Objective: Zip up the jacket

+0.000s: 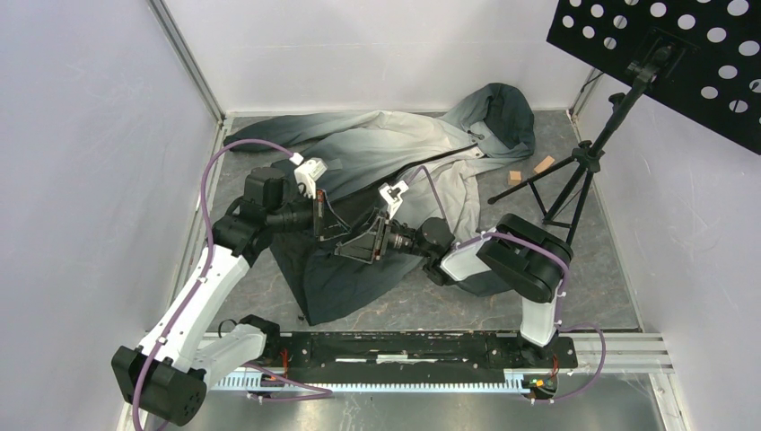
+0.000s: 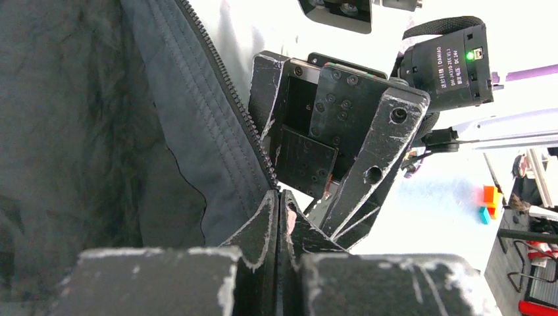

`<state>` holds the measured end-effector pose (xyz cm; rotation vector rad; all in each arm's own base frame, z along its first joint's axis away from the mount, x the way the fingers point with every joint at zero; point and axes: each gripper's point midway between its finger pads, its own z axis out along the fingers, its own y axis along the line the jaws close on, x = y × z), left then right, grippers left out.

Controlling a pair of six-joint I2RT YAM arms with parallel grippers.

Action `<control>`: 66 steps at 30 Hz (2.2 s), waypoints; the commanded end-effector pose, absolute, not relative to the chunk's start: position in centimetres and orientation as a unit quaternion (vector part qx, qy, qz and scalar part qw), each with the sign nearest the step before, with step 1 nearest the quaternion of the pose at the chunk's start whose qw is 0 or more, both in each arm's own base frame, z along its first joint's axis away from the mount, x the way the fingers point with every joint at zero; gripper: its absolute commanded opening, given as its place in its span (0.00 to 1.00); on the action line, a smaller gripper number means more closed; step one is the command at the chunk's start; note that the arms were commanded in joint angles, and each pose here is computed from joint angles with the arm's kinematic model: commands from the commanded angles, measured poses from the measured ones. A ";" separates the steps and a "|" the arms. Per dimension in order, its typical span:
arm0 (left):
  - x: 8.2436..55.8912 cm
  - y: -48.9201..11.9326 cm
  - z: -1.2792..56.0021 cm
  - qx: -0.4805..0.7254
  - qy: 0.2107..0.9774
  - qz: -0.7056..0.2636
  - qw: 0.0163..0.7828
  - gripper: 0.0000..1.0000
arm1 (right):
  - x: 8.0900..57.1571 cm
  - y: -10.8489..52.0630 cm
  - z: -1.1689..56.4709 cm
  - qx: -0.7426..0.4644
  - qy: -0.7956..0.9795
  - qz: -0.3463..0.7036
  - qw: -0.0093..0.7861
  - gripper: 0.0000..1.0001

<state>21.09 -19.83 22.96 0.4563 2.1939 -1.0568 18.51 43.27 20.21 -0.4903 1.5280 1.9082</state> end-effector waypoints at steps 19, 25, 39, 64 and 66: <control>22.1 -20.6 25.7 0.155 0.812 -0.431 0.362 0.02 | 17.8 39.2 30.1 -0.132 0.399 0.799 0.429 0.71; 22.2 -20.9 25.7 0.145 0.806 -0.444 0.363 0.02 | 18.0 38.7 30.7 -0.117 0.397 0.800 0.435 0.68; 21.9 -20.8 25.4 0.144 0.806 -0.445 0.361 0.02 | 17.4 39.2 31.8 -0.123 0.381 0.814 0.422 0.63; 22.5 -19.3 25.9 0.125 0.825 -0.403 0.375 0.33 | 16.6 40.1 29.6 -0.151 0.401 0.811 0.397 0.00; 22.6 -19.1 26.2 0.121 0.825 -0.397 0.383 0.45 | 16.5 40.3 29.0 -0.155 0.408 0.810 0.393 0.00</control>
